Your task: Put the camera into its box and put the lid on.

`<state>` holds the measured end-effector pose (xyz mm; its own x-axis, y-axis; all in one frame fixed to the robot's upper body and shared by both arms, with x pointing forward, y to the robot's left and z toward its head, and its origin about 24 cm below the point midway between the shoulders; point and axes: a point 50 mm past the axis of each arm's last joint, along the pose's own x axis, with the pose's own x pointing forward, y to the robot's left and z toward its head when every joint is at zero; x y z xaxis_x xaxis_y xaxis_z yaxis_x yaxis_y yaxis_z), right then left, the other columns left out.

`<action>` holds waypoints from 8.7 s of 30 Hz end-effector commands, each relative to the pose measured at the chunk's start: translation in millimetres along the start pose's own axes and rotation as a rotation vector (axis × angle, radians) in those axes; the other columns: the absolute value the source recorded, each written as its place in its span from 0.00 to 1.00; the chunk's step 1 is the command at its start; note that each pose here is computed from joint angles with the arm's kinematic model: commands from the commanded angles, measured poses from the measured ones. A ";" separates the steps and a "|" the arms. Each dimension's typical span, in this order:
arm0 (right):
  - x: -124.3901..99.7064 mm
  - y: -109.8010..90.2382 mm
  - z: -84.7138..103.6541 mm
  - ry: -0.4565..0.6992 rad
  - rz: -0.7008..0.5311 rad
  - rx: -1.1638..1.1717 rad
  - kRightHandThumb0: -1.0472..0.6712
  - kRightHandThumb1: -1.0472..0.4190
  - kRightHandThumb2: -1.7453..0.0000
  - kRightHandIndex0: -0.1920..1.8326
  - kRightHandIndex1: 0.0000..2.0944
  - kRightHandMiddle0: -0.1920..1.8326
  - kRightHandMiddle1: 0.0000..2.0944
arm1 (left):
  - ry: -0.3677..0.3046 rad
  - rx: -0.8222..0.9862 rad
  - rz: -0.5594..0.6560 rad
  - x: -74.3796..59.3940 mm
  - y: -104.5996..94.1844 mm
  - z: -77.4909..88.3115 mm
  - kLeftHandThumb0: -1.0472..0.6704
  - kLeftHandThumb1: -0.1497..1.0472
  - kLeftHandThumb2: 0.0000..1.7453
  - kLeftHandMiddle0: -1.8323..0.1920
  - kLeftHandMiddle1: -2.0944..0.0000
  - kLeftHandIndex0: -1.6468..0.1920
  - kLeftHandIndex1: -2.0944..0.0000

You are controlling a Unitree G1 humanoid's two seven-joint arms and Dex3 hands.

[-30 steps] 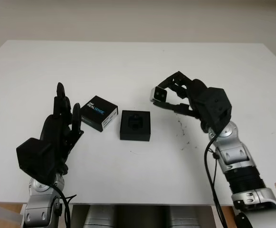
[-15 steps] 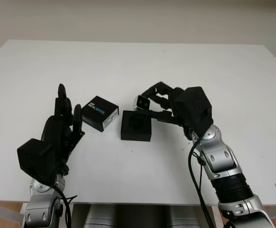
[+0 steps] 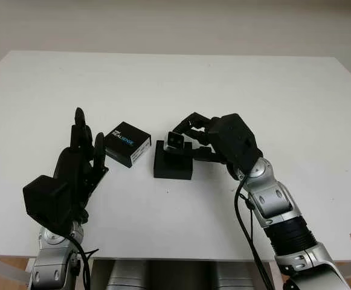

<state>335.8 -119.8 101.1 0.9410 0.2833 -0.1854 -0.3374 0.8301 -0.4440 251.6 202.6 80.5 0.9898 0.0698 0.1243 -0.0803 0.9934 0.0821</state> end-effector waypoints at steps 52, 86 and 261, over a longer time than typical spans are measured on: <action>-6.6 11.4 -16.4 0.045 -0.042 -0.130 0.37 0.07 0.97 0.28 0.03 0.24 0.88 | 0.012 -0.010 0.008 -12.0 -3.0 1.9 0.17 1.00 0.37 1.00 1.00 1.00 1.00; -24.7 5.1 -12.9 -0.153 -0.017 -0.390 0.24 0.09 0.97 0.14 0.02 0.19 0.25 | 0.016 -0.016 0.007 -14.1 -4.9 2.4 0.17 1.00 0.37 1.00 1.00 1.00 1.00; -35.0 -88.6 15.4 -0.309 -0.472 -0.089 0.22 0.00 0.69 0.09 0.03 0.10 0.07 | 0.053 1.173 -0.226 76.0 -29.7 34.3 0.32 0.85 0.02 0.94 0.97 0.79 0.96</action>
<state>334.4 -196.3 155.5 0.9589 0.0238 0.2828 0.1240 0.8612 -0.4929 322.2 177.3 117.8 0.9963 -0.0595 -0.0625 0.0784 0.3199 0.9442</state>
